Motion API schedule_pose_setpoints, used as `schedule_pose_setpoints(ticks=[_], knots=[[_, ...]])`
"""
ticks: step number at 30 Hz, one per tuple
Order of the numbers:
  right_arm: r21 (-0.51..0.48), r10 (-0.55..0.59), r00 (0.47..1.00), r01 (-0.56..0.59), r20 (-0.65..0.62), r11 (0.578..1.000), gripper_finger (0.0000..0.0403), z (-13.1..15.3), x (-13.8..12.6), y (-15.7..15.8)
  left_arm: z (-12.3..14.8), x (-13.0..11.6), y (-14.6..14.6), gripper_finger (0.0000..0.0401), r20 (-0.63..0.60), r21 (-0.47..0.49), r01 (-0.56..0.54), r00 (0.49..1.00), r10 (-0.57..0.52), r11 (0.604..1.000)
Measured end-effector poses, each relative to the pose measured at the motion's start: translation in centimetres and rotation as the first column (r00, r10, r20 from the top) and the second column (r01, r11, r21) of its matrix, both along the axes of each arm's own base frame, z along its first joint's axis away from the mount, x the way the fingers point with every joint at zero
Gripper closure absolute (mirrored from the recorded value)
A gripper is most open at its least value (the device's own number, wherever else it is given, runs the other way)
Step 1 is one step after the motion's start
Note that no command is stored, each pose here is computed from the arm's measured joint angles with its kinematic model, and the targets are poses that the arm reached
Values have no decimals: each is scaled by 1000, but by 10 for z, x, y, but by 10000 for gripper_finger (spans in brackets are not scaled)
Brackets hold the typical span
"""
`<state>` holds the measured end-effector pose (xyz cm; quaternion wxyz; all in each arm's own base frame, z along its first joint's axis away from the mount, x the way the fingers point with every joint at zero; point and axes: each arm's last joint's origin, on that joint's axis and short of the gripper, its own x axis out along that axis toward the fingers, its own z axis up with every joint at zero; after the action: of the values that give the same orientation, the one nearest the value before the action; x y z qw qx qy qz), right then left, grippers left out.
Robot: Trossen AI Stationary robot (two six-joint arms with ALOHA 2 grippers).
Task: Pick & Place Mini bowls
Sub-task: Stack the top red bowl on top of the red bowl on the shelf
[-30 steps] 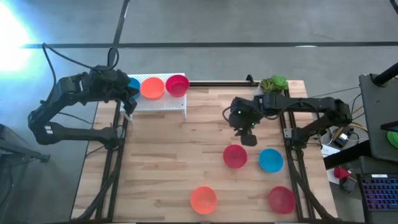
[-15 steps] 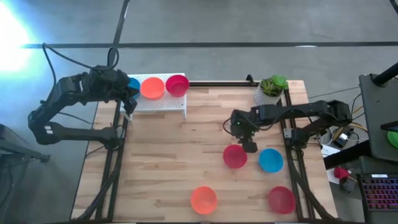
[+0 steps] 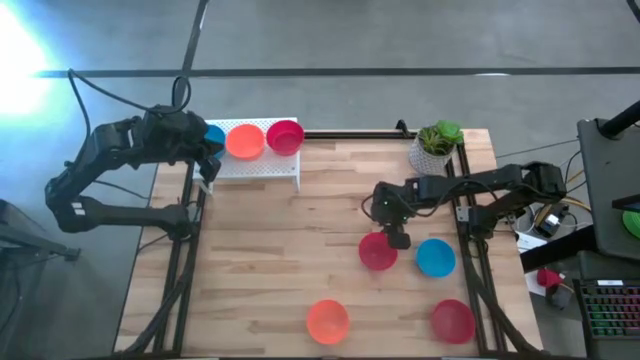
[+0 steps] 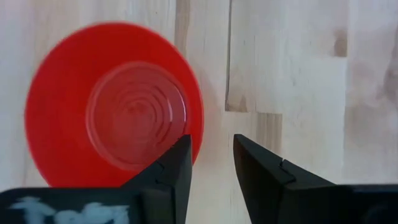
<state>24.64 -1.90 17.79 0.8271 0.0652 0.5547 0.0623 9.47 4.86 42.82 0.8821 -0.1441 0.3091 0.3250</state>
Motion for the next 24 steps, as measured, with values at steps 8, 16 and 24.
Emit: schedule_pose_setpoints(ticks=[8, 16, 24], knots=[[25, -48, 998, 47, 51, 999, 292, -19, -4, 1, 0, 1, 0, 401, 10, -17, -17, 1000, 17, 1000], [45, -93, 994, 91, 63, 995, 299, -33, -12, 1, -1, 2, 1, 401, 17, -35, -33, 999, 34, 999], [65, -144, 989, 141, 45, 988, 324, -39, -15, 2, -1, 4, 2, 401, 11, -38, -34, 999, 34, 999]])
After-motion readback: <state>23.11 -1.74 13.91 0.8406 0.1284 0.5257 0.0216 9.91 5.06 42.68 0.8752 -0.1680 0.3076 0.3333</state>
